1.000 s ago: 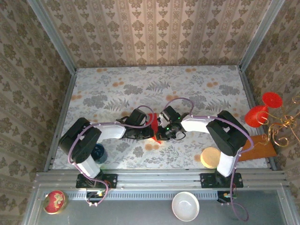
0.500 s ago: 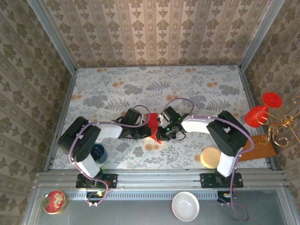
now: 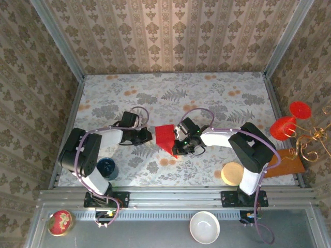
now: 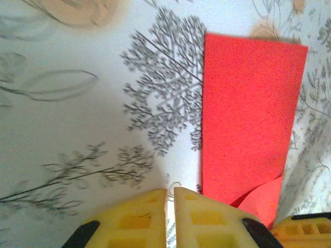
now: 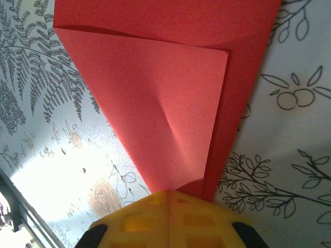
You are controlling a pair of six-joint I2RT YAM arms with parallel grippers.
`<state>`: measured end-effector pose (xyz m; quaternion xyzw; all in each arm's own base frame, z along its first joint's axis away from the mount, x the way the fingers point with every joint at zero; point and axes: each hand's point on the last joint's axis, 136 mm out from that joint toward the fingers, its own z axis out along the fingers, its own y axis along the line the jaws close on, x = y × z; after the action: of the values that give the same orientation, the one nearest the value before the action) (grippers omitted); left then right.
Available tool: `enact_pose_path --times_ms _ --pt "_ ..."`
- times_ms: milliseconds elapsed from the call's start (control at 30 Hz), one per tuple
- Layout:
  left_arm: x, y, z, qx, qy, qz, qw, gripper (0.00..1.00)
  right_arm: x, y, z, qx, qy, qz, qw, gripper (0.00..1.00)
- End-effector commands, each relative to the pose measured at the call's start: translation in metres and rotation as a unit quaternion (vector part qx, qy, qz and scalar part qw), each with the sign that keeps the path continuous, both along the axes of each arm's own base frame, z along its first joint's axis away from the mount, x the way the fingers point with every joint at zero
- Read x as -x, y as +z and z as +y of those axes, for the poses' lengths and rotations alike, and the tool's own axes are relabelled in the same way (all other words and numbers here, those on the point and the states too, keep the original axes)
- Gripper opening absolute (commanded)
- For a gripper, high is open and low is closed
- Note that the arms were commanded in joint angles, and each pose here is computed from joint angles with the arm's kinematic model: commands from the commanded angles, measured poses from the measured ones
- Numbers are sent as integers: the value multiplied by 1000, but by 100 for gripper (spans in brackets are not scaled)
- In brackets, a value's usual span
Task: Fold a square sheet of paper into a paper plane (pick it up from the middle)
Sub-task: Third fold the triangle at the center of the table.
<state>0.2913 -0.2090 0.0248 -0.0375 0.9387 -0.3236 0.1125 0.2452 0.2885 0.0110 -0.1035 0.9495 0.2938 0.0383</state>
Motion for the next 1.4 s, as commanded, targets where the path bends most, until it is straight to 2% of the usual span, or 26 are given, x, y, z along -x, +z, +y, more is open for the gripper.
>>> enact_pose_path --times_ms 0,133,200,300,567,833,1133,1367 --pt "5 14 2 -20 5 -5 1000 16 12 -15 -28 64 -7 19 998 3" --pt "20 23 -15 7 23 -1 1000 25 -16 44 5 -38 -23 -47 998 19" --pt "25 26 -21 21 38 1 999 30 -22 57 10 -62 -38 -63 995 20" --pt "33 26 -24 32 64 6 997 38 -25 49 10 -67 -62 -57 994 20" --pt "44 24 -38 73 96 25 992 45 -32 21 6 -28 -80 -34 996 21" --pt "48 11 -39 66 113 55 990 46 -31 -5 -5 6 -88 -14 996 23" --pt "42 12 -50 89 113 65 988 32 -23 -19 -11 17 -87 2 996 23" --pt "37 11 -56 87 108 70 988 31 -21 -22 -13 20 -86 4 996 22"
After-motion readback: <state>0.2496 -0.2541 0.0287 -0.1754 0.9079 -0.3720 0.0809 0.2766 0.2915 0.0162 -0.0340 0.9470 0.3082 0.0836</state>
